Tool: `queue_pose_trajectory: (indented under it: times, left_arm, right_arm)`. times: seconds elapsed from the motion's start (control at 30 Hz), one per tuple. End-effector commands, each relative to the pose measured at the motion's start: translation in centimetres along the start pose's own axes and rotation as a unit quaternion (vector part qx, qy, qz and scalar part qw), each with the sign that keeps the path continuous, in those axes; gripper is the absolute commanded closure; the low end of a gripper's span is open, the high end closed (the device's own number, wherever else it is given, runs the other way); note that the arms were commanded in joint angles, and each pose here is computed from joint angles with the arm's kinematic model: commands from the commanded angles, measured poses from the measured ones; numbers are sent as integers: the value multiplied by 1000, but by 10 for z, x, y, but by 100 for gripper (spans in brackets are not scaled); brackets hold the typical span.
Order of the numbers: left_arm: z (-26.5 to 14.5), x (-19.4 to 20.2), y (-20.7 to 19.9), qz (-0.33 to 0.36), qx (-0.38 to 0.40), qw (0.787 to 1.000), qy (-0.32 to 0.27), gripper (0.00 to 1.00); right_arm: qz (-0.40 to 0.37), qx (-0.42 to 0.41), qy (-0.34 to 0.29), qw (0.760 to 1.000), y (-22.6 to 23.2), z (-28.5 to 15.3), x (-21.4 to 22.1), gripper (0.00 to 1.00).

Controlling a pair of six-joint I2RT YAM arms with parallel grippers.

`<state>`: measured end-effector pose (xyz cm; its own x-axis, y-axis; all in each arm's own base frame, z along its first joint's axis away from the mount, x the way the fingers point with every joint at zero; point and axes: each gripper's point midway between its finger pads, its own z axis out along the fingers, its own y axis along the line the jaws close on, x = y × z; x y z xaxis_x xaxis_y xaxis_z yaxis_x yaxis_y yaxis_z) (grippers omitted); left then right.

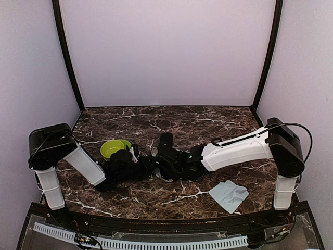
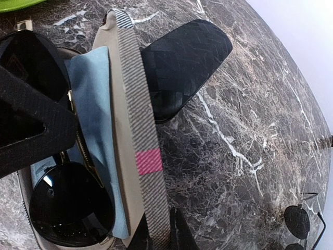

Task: Organize the sunglasses
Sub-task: Place the sunglasses in the sunglasses case.

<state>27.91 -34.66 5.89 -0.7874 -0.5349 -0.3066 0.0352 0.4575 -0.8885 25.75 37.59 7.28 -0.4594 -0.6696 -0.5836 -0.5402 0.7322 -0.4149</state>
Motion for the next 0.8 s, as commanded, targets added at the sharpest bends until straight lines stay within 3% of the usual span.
queue_pose_trajectory:
  times: [0.0,0.77]
  left_arm:
    - [-8,0,-8,7,2,1000,-3,66]
    - [-11,1,-4,41,-37,998,6,53]
  right_arm:
    - [24,15,-27,999,-3,-5,-20,100]
    - [26,12,-29,999,-3,-7,-21,100]
